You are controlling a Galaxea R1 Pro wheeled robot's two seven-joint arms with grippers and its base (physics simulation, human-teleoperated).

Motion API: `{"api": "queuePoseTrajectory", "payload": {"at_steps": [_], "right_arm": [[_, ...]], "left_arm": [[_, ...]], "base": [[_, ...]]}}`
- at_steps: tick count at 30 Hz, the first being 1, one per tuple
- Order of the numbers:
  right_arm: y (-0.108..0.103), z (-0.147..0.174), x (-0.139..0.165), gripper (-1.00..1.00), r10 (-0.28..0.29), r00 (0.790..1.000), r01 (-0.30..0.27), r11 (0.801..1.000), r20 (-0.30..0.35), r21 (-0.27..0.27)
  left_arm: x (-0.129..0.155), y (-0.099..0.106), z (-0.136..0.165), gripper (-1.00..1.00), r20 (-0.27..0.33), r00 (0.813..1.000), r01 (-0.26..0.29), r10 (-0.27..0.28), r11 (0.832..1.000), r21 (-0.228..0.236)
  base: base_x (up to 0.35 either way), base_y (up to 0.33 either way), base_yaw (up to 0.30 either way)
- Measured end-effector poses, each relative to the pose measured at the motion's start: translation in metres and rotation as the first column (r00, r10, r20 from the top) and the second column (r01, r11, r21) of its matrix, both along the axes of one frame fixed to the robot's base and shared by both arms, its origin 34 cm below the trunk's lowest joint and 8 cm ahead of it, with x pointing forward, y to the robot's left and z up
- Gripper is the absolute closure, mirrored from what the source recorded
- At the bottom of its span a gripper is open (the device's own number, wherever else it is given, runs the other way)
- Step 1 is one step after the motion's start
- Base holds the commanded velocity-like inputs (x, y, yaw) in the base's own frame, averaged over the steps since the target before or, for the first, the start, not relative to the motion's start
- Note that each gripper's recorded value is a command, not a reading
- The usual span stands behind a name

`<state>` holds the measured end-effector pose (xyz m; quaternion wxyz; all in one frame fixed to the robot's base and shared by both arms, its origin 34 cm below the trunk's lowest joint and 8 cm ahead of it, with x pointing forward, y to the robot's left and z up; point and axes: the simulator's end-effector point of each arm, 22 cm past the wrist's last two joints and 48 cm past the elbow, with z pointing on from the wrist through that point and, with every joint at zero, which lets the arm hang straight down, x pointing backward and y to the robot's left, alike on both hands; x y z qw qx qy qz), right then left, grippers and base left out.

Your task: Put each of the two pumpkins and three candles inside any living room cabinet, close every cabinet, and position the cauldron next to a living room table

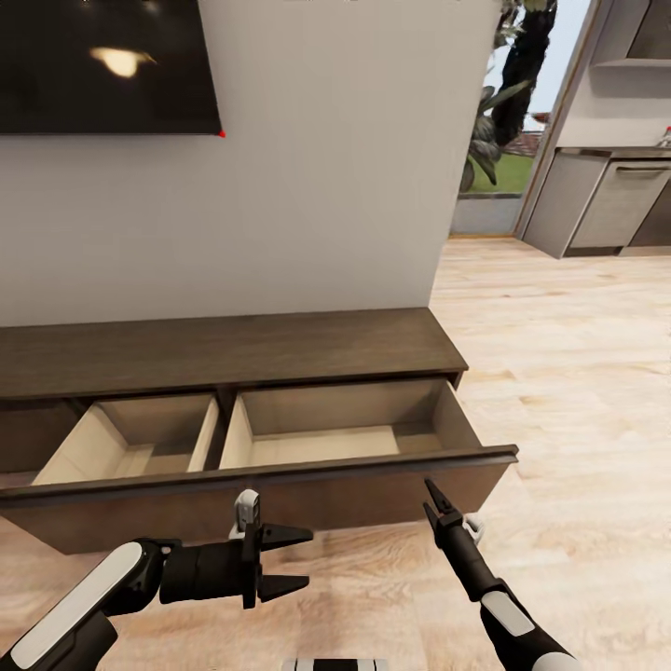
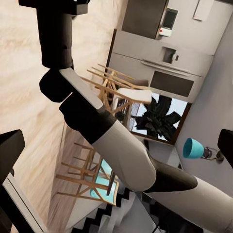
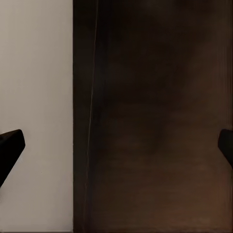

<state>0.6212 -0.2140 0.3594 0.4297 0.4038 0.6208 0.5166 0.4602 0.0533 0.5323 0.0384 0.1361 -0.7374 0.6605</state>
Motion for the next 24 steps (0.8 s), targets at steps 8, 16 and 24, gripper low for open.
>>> {"api": "queuePoseTrajectory", "payload": {"at_steps": [8, 16, 24], "right_arm": [[0.017, -0.011, -0.007, -1.0, 0.077, 0.994, -0.069, 0.994, -0.082, 0.089], [0.046, -0.026, -0.028, -1.0, 0.248, 0.941, -0.18, 0.943, -0.23, 0.281], [0.053, -0.029, -0.043, -1.0, 0.352, 0.88, -0.242, 0.91, -0.319, 0.337]], "left_arm": [[0.001, 0.001, 0.0, -1.0, 0.001, 1.0, -0.002, 0.002, 1.0, 0.002], [0.022, 0.018, 0.007, -1.0, 0.026, 0.998, -0.063, 0.063, 0.998, 0.001], [0.023, 0.02, 0.018, -1.0, 0.054, 0.996, -0.071, 0.071, 0.997, 0.002]], "base": [[-0.051, 0.0, 0.0], [-0.002, 0.0, 0.0], [0.0, 0.0, 0.0]]}}
